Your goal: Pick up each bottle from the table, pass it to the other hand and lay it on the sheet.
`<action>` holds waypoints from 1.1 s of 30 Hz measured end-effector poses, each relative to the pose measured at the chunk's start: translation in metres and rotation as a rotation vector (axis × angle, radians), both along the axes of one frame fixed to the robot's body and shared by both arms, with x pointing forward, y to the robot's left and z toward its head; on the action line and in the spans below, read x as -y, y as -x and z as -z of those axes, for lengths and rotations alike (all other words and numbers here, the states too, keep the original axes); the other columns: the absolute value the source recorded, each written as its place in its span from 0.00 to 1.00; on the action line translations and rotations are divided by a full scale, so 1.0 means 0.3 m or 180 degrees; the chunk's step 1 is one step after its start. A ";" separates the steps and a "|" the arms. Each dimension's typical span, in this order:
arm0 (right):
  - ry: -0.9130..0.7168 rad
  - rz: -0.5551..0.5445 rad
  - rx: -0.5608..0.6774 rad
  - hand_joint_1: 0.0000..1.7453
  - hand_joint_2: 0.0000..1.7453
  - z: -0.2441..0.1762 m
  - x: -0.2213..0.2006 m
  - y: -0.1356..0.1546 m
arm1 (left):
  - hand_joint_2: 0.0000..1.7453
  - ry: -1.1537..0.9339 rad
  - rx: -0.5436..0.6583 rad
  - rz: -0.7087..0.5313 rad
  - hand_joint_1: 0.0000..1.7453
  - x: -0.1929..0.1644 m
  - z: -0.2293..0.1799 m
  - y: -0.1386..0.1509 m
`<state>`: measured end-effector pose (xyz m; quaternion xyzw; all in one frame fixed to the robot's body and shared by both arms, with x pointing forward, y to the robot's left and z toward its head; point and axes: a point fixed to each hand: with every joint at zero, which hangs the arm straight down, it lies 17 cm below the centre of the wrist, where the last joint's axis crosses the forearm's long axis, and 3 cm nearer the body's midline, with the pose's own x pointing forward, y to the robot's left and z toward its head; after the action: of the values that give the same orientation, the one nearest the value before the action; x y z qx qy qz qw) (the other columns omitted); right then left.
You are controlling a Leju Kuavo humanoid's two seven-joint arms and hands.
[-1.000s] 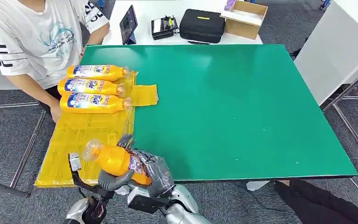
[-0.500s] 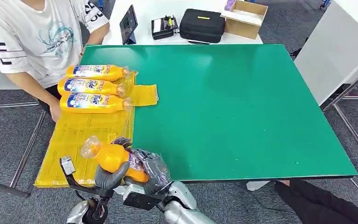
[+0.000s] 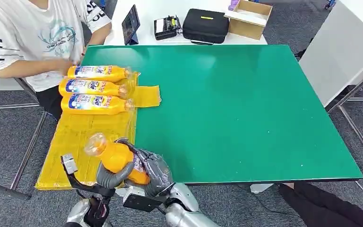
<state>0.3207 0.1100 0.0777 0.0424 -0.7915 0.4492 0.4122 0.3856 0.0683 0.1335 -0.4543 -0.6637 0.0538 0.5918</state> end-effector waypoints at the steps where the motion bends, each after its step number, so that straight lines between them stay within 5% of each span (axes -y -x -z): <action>1: 0.0000 0.0007 0.0004 0.00 1.00 -0.001 0.001 -0.001 | 1.00 0.0000 0.0009 0.0002 1.00 0.001 -0.003 -0.001; 25: -0.0674 0.0404 0.0420 0.00 1.00 -0.276 0.053 -0.079 | 1.00 -0.0127 0.0270 -0.0668 1.00 -0.065 -0.168 -0.133; 33: -0.1008 0.0615 0.0741 0.00 1.00 -0.418 0.108 -0.091 | 1.00 -0.0293 0.0085 -0.1499 1.00 -0.286 -0.161 -0.269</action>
<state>0.3480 0.0777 0.2032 -0.0216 -0.8949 0.2795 0.3473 0.4662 0.1541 0.1819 -0.2602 -0.7609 0.1540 0.5741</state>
